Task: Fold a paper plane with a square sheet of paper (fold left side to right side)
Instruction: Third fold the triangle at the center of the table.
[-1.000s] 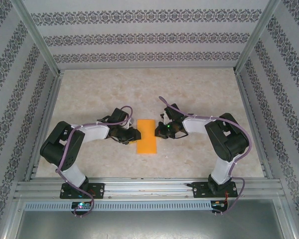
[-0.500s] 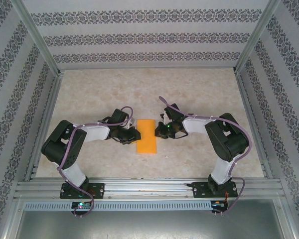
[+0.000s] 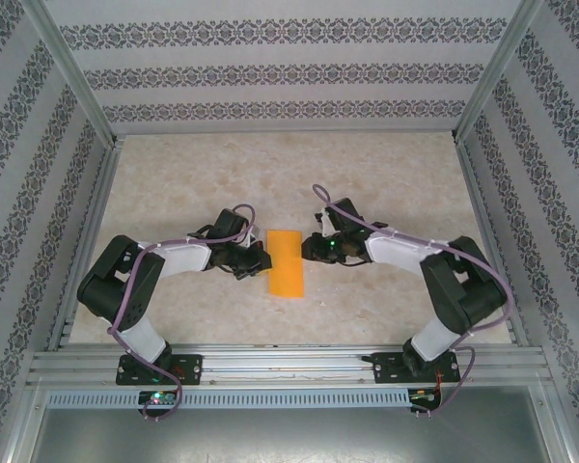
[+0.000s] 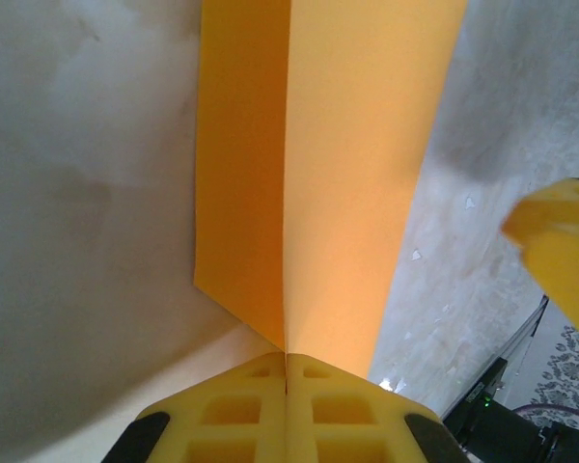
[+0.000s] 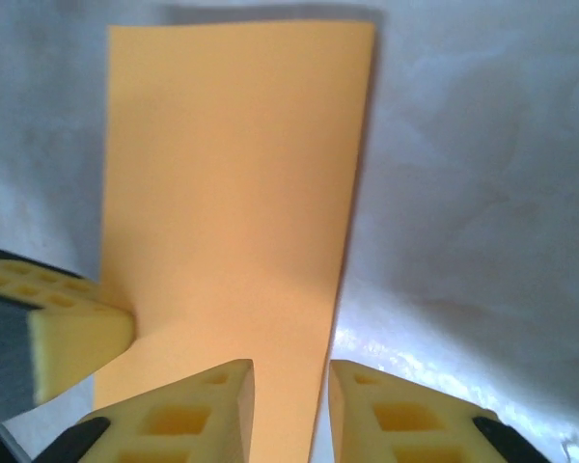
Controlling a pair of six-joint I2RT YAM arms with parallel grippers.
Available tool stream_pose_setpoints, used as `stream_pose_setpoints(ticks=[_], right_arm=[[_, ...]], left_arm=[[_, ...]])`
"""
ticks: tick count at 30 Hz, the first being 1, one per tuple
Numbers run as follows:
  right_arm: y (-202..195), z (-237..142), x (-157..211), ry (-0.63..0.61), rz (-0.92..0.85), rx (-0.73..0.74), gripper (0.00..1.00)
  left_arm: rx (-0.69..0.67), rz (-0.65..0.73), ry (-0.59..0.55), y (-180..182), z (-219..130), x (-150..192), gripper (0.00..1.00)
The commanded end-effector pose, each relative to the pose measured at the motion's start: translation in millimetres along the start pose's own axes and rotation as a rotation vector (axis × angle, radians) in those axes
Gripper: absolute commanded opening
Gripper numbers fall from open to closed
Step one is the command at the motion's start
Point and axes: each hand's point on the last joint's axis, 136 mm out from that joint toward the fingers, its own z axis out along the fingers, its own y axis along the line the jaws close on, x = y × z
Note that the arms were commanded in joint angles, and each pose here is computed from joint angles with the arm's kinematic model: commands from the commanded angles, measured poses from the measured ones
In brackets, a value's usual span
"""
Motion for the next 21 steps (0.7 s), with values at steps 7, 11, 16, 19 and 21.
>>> stream_pose_setpoints(ticks=[7,11,16,19,21], right_arm=[[34,-45,18,-0.221,-0.422,0.017,0.45],[47,-48,39,-0.253,-0.645,0.055,0.55],[52,-38,69,-0.230,-0.874,0.107,0.61],[54,-30,82,-0.217,-1.013,0.169,0.68],[55,-23,88,-0.204,-1.083,0.216,0.72]], left_arm=[[0.034,-0.020,0.022,-14,-6,-1,0.00],[0.030,-0.015,0.031,-15,-7,-1,0.00],[0.026,-0.020,0.039,-16,-7,-1,0.00],[0.023,-0.031,0.046,-15,-5,-1,0.00],[0.022,-0.033,0.050,-15,-4,-1,0.00]])
